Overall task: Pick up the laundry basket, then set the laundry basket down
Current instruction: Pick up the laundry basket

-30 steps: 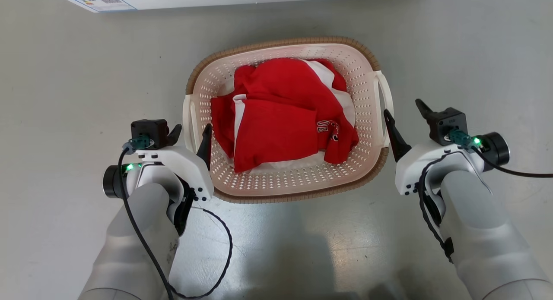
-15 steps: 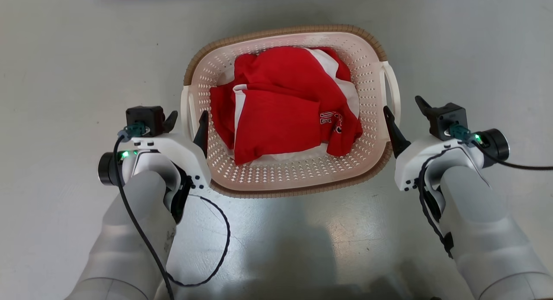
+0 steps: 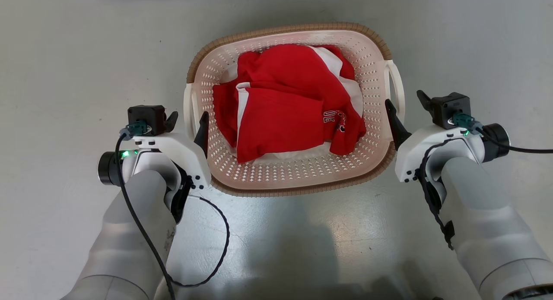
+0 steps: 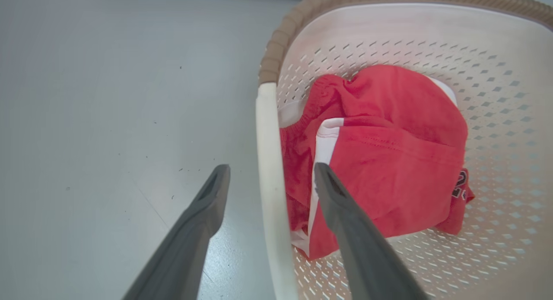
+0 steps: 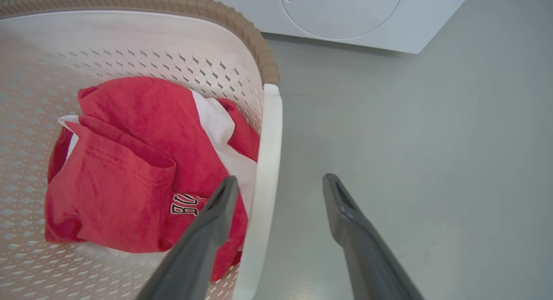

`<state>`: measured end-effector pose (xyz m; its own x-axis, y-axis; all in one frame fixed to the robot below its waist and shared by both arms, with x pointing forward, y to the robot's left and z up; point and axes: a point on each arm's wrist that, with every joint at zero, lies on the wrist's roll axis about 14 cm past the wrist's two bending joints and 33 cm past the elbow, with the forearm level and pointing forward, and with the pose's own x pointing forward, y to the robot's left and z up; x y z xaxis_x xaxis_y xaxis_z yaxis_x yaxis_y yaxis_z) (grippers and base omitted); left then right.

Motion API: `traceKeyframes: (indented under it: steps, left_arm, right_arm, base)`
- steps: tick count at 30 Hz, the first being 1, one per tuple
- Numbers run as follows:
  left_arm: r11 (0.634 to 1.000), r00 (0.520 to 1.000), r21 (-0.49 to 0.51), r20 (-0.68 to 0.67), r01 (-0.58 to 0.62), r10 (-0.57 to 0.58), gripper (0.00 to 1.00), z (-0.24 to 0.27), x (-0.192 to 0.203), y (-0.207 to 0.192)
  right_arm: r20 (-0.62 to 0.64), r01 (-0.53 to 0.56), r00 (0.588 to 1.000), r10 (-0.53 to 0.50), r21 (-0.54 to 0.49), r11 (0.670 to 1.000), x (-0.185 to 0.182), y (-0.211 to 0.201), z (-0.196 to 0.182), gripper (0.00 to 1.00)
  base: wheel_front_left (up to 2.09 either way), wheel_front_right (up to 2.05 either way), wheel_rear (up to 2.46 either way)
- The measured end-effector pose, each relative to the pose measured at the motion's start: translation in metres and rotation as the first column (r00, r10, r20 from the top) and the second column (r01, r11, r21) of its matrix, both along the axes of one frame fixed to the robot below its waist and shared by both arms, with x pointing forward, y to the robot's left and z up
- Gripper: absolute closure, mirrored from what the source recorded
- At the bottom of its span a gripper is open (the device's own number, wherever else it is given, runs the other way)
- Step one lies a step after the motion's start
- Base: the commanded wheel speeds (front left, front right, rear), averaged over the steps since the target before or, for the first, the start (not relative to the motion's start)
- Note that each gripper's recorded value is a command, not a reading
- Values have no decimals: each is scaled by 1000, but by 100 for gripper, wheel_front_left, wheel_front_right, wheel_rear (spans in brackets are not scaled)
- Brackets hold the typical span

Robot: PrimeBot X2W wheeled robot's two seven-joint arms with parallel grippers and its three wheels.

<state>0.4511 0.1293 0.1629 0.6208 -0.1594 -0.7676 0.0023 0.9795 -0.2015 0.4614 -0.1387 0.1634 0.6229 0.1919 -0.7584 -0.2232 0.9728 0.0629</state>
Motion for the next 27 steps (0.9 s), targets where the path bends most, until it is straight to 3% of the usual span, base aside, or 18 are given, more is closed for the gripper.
traceKeyframes:
  steps: [10, 11, 12, 13, 27]
  left_arm:
    - [1000, 1000, 9, 9, 12, -12, 0, 1, 5, 1]
    - [1000, 1000, 9, 9, 13, -13, 0, 0, 5, 1]
    - [1000, 1000, 10, 11, 16, -16, 96, 1, 5, 1]
    - [1000, 1000, 11, 14, 19, -19, 100, 1, 6, 0]
    - [999, 999, 19, 25, 30, -30, 100, 17, 5, 0]
  right_arm:
    - [-19, -8, 1000, 8, 8, 1000, -1, 4, -4, 0]
    - [-21, -7, 1000, 8, 9, 1000, -1, 4, -4, 72]
    - [-23, -2, 1000, 2, 12, 1000, -1, 5, -5, 100]
    - [-25, 4, 1000, -4, 16, 1000, -2, 5, -5, 100]
    - [-26, -33, 999, 34, 29, 999, -4, 15, 10, 100]
  base:
    - [0, 0, 0]
    - [0, 0, 0]
    - [0, 0, 0]
    - [0, 0, 0]
    - [0, 0, 0]
